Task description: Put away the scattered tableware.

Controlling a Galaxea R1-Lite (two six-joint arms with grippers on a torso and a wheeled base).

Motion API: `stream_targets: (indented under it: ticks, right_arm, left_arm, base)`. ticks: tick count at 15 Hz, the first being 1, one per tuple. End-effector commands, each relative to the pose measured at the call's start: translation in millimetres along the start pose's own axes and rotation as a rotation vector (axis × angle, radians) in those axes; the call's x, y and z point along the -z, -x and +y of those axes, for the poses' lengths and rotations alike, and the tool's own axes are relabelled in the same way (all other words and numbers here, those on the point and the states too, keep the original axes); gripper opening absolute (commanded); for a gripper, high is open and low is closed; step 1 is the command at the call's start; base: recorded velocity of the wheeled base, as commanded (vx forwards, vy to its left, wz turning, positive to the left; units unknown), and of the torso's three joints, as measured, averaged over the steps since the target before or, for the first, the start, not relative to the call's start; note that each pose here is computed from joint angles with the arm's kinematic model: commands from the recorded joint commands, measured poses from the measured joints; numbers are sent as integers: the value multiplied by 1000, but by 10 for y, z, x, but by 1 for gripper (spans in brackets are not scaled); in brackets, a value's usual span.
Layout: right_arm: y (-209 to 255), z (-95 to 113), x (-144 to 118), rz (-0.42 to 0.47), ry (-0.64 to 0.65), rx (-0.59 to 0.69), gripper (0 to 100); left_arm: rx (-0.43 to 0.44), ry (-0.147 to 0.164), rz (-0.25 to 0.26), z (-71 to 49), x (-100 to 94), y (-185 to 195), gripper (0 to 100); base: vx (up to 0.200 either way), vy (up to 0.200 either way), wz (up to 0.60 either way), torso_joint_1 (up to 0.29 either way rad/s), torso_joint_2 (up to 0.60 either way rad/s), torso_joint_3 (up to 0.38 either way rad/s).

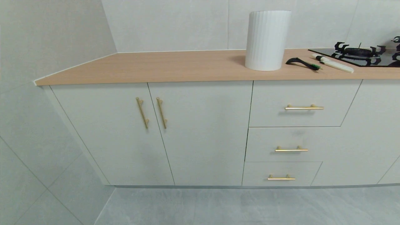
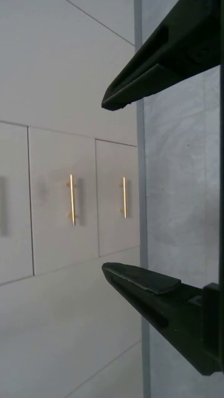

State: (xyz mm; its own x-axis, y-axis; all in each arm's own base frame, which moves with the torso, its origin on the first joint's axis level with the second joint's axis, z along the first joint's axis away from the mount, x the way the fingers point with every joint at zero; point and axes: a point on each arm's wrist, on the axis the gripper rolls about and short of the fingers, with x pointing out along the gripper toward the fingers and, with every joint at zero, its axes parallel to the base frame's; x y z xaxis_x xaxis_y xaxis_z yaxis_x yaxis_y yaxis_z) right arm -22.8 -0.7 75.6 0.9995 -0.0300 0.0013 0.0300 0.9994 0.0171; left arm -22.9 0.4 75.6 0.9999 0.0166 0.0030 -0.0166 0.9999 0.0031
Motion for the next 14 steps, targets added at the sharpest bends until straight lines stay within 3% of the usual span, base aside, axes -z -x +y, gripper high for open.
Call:
stream_targets:
  ticks: [1,5,11,14]
  right_arm:
    - [-1,0,-1,1,0,1,100]
    - [-1,0,-1,1,0,-1,100]
    - [-1,0,-1,1,0,1,100]
    - [-1,0,-1,1,0,1,100]
  left_arm:
    - [0,0,1,0,0,-1,100]
    - [0,0,1,0,0,-1,100]
    - [0,0,1,0,0,-1,100]
    - [0,0,1,0,0,-1,100]
  base:
    - [0,0,0,0,0,0]
    - [0,0,0,0,0,0]
    - [200,0,0,2,1,1]
    - [0,0,0,0,0,0]
